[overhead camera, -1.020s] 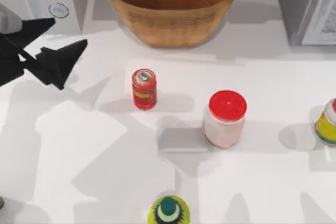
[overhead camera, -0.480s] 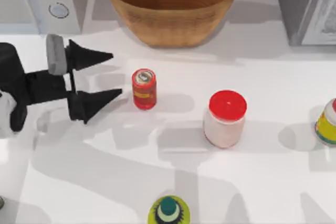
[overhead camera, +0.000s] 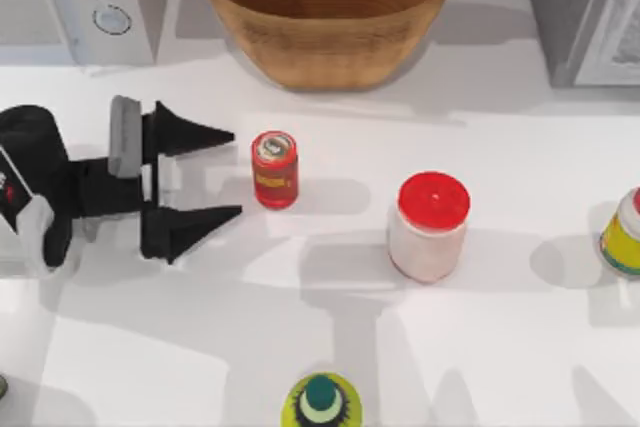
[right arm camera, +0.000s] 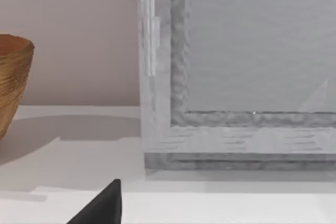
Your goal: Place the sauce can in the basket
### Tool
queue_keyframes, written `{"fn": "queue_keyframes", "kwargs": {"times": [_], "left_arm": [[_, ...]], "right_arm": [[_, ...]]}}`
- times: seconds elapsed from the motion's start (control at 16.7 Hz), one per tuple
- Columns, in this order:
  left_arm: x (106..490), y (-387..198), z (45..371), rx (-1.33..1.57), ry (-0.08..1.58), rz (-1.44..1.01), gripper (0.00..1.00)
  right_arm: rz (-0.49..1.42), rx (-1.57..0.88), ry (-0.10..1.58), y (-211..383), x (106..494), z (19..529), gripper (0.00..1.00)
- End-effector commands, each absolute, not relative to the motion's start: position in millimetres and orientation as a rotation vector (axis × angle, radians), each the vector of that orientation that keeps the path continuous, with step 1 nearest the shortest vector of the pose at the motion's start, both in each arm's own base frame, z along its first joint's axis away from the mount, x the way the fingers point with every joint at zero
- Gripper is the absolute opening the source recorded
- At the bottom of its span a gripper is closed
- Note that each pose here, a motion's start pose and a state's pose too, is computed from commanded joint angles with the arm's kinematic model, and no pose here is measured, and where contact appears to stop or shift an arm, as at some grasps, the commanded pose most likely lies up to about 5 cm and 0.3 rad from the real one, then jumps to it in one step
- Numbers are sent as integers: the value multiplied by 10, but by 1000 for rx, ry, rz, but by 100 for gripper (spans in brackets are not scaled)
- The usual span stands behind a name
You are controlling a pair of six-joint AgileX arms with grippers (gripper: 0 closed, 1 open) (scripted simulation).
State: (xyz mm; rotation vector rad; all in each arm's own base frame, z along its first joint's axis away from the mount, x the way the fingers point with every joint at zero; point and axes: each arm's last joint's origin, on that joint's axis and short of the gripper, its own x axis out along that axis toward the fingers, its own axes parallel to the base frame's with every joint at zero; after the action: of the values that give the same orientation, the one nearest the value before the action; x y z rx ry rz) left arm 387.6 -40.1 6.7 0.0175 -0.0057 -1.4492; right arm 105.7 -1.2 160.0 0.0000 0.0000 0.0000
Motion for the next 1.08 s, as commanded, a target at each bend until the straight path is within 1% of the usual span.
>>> {"fn": "queue_keyframes", "kwargs": {"times": [0.24,0.66,0.96,1.08], "left_arm": [[3886,-437,72,17,-4,-1446,100],[3961,-1042,64,18,-5,-1449,100],[3961,-1096,62,18,-6,-1449,100],[3961,-1096,62,18,-6,-1449,85]], "right_arm": [[0,0,0,-12,1057,1600,100],[0,0,0,-12,1057,1600,100],[0,0,0,-12,1057,1600,100],[0,0,0,-12,1057,1600,100]]}}
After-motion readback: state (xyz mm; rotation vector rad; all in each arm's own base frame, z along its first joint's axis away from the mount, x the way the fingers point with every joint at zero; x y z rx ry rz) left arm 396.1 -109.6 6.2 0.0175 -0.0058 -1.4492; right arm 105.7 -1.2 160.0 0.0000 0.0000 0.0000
